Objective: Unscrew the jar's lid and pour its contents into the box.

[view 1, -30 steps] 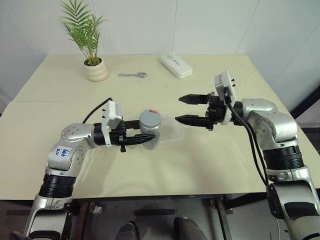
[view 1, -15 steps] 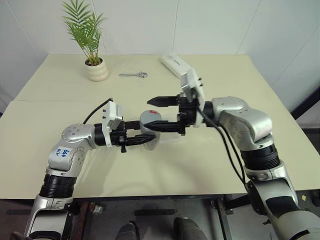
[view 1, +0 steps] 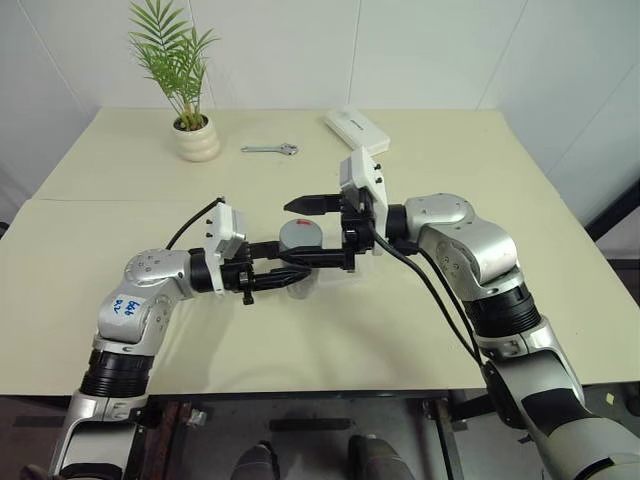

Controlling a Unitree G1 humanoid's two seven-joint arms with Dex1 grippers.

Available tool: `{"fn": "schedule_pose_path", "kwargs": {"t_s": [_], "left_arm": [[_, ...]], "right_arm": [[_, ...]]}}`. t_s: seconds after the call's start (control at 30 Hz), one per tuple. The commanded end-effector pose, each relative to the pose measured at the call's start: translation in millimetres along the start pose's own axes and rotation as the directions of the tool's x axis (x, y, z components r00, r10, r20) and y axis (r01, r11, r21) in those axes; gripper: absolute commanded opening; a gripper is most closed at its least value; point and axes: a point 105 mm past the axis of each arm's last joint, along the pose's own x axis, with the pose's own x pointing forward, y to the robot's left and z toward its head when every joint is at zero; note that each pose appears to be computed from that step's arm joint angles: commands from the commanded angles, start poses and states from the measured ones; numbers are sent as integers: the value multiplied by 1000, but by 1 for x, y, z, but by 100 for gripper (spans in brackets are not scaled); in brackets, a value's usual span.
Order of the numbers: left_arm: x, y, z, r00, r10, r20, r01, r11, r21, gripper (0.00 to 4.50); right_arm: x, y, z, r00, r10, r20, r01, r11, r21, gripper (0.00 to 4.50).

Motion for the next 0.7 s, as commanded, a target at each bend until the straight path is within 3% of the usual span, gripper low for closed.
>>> {"fn": "schedule_pose_path", "kwargs": {"t_s": [0.03,0.7], "left_arm": [[2,-5,11,999,-35,33,33,998,54,186],[-2,-1,8,999,-27,17,26,998,63,186]], "right_arm": [[-18,-12,9,997,-74,25,75,997,-34,447],[-40,-9,-2,999,-46,-9,46,999,16,447]]}}
